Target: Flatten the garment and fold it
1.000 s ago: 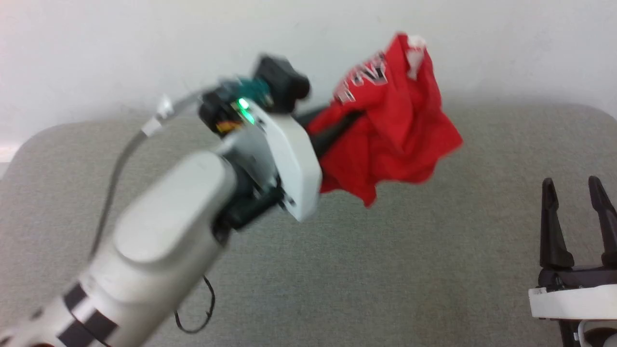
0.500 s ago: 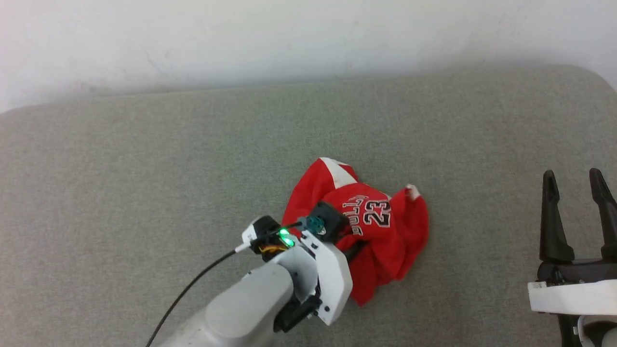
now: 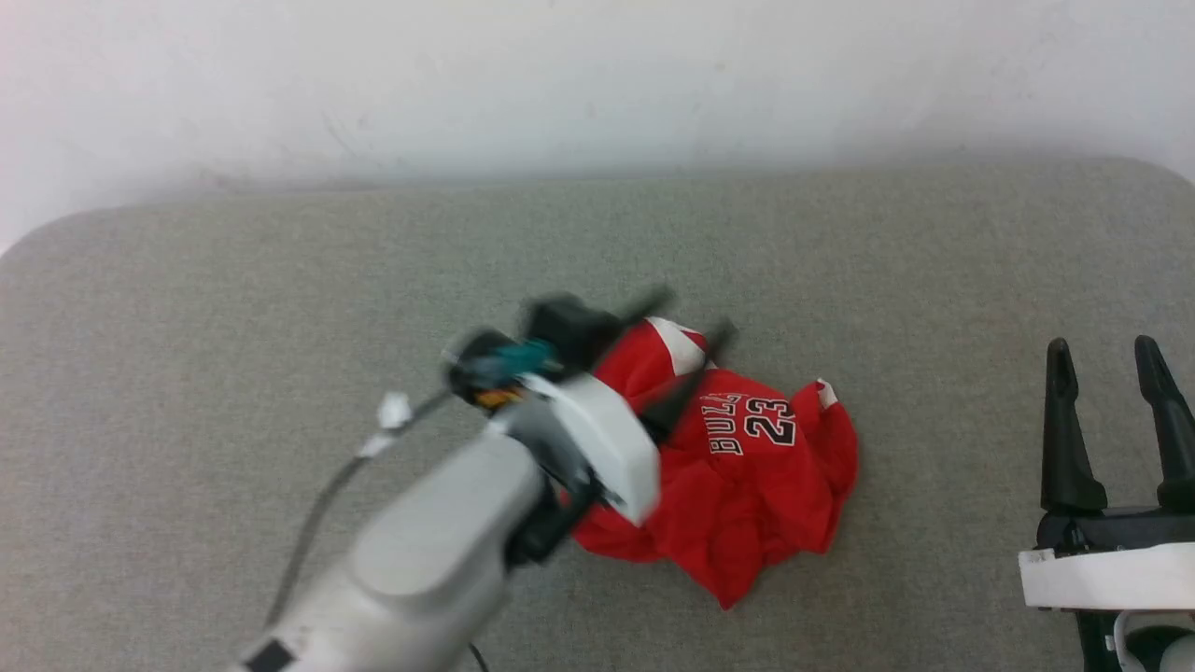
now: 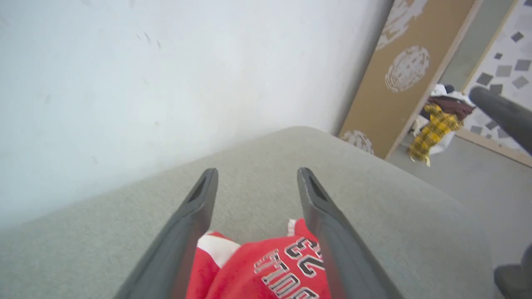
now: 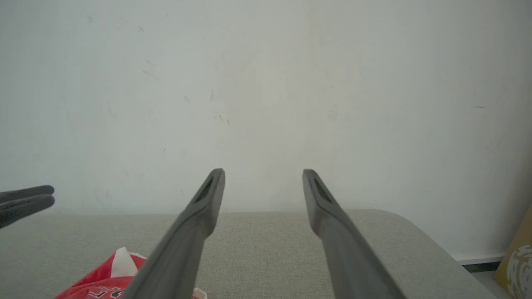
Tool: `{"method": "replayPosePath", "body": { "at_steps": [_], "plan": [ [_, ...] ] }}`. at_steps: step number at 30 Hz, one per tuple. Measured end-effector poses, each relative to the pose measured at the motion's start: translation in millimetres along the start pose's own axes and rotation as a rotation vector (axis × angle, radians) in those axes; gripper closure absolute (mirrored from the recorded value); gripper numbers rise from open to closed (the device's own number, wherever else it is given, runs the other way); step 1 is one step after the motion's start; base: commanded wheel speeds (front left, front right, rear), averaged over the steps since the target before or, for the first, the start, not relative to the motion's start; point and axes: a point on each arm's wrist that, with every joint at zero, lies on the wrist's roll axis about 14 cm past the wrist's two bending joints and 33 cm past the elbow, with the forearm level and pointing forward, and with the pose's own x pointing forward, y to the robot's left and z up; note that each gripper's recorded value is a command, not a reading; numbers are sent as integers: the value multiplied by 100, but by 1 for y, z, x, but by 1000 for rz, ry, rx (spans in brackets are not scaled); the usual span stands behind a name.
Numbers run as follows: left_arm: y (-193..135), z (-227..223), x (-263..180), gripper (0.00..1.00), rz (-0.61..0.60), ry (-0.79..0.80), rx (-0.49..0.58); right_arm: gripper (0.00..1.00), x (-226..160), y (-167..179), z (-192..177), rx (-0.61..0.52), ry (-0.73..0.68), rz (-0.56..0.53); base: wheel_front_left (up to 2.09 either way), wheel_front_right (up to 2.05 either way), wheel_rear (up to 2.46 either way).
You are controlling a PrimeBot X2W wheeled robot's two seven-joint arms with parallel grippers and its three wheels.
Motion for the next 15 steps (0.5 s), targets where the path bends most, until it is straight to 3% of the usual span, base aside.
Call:
{"method": "replayPosePath", "body": {
  "at_steps": [6, 11, 15],
  "plan": [
    [65, 75, -49, 0, 253, -278, 131, 0, -2, 5, 6, 7, -16, 15, 0, 0, 0],
    [104, 78, -111, 0, 478, -324, 206, 0, -4, 7, -1, 18, 5, 20, 0, 0, 0],
    [108, 72, -151, 0, 608, -348, 210, 0, -3, 10, -8, 26, 26, 28, 0, 0, 0]
  ]
}}
